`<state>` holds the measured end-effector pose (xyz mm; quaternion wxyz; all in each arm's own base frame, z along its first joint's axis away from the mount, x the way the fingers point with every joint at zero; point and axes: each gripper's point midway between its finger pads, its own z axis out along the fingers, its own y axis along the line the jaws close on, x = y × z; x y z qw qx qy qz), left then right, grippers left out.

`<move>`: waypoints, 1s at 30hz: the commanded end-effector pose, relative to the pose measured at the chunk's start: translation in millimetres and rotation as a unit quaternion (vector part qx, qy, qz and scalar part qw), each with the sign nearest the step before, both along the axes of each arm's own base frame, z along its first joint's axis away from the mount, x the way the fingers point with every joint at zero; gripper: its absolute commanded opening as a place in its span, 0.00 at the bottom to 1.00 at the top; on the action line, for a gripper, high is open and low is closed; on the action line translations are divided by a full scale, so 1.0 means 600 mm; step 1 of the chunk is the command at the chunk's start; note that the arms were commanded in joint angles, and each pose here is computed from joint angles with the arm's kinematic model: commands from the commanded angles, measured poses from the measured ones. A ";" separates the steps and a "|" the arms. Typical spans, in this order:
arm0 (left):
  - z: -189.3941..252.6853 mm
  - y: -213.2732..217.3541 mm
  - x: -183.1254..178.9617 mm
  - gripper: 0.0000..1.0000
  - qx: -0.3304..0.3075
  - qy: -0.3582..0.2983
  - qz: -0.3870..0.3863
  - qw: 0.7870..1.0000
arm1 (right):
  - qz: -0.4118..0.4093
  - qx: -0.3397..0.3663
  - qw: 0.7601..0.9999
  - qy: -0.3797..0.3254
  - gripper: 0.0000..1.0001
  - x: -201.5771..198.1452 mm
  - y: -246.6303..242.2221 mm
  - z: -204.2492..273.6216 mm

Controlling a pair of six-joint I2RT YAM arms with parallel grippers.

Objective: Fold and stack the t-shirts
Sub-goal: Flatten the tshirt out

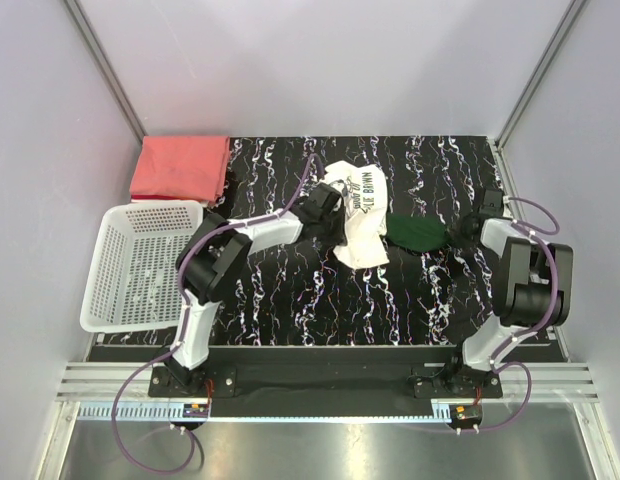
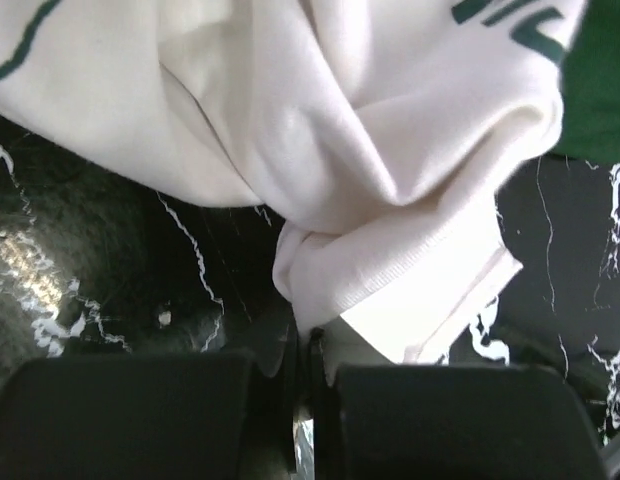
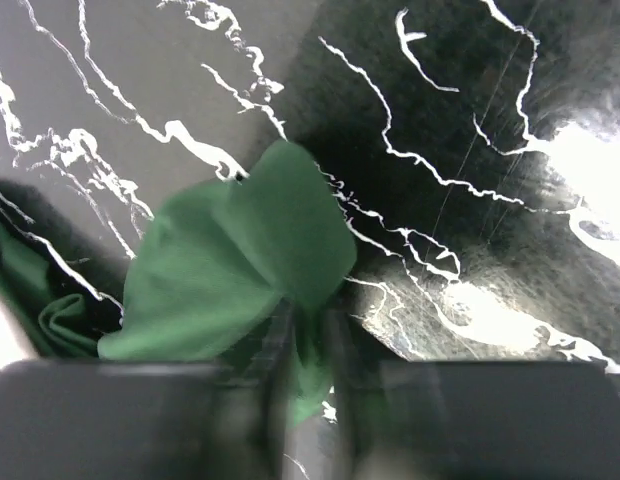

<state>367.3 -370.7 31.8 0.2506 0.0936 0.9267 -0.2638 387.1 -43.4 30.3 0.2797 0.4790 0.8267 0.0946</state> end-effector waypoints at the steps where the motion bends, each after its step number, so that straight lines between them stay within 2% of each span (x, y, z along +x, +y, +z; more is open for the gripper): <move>1: 0.164 -0.011 0.033 0.00 -0.033 -0.083 -0.019 0.996 | 0.016 -0.011 0.998 -0.065 0.13 0.045 -0.014 0.077; 2: 0.220 0.001 0.025 0.00 -0.041 -0.094 -0.018 0.995 | 0.022 -0.020 0.997 -0.075 0.01 0.046 -0.020 0.104; 3: 0.262 0.006 0.022 0.00 -0.056 -0.104 -0.022 0.993 | 0.017 -0.037 0.992 -0.117 0.00 0.062 -0.031 0.181; 4: 0.322 0.018 0.031 0.00 -0.080 -0.124 -0.016 0.989 | 0.011 -0.042 0.993 -0.110 0.00 0.048 -0.040 0.206; 5: 0.401 0.036 0.015 0.00 -0.109 -0.150 -0.016 0.983 | 0.011 -0.058 0.989 -0.137 0.00 0.042 -0.046 0.264; 6: 0.445 0.048 0.004 0.00 -0.130 -0.162 -0.019 0.978 | -0.001 -0.080 0.982 -0.169 0.00 0.046 -0.061 0.333; 7: 0.514 0.080 -0.007 0.05 -0.154 -0.188 -0.004 0.970 | -0.011 -0.090 0.982 -0.163 0.00 0.025 -0.074 0.357; 9: 0.568 0.120 -0.018 0.12 -0.174 -0.205 0.006 0.963 | -0.026 -0.117 0.969 -0.217 0.00 0.001 -0.087 0.460; 10: 0.601 0.140 -0.033 0.15 -0.191 -0.214 0.009 0.958 | -0.028 -0.122 0.968 -0.217 0.00 -0.017 -0.089 0.478; 12: 0.606 0.167 -0.047 0.20 -0.205 -0.198 0.002 0.959 | -0.027 -0.138 0.957 -0.253 0.00 -0.043 -0.088 0.544; 14: 0.611 0.185 -0.063 0.20 -0.215 -0.193 -0.001 0.957 | -0.019 -0.144 0.953 -0.266 0.00 -0.068 -0.078 0.578; 17: 0.567 0.208 -0.063 0.18 -0.199 -0.172 0.017 0.965 | -0.001 -0.142 0.953 -0.269 0.00 -0.091 -0.062 0.592; 20: 0.503 0.218 -0.067 0.06 -0.174 -0.147 0.024 0.973 | 0.025 -0.135 0.956 -0.261 0.00 -0.104 -0.045 0.576; 21: 0.462 0.221 -0.070 0.05 -0.163 -0.126 0.030 0.978 | 0.036 -0.127 0.957 -0.258 0.00 -0.106 -0.037 0.566; 22: 0.458 0.215 -0.068 0.06 -0.175 -0.131 0.028 0.975 | 0.047 -0.118 0.959 -0.255 0.00 -0.110 -0.028 0.556; 24: 0.411 0.194 -0.085 0.27 -0.172 -0.111 0.004 0.979 | 0.061 -0.085 0.964 -0.246 0.00 -0.124 -0.006 0.517; 26: 0.378 0.177 -0.086 0.42 -0.141 -0.115 -0.005 0.983 | 0.067 -0.062 0.965 -0.247 0.00 -0.140 0.012 0.491; 28: 0.345 0.123 -0.104 0.51 -0.114 -0.120 -0.055 0.985 | 0.076 -0.060 0.964 -0.247 0.00 -0.149 0.019 0.484; 30: 0.346 0.063 -0.121 0.58 -0.118 -0.127 -0.106 0.979 | 0.082 -0.052 0.962 -0.253 0.00 -0.165 0.031 0.482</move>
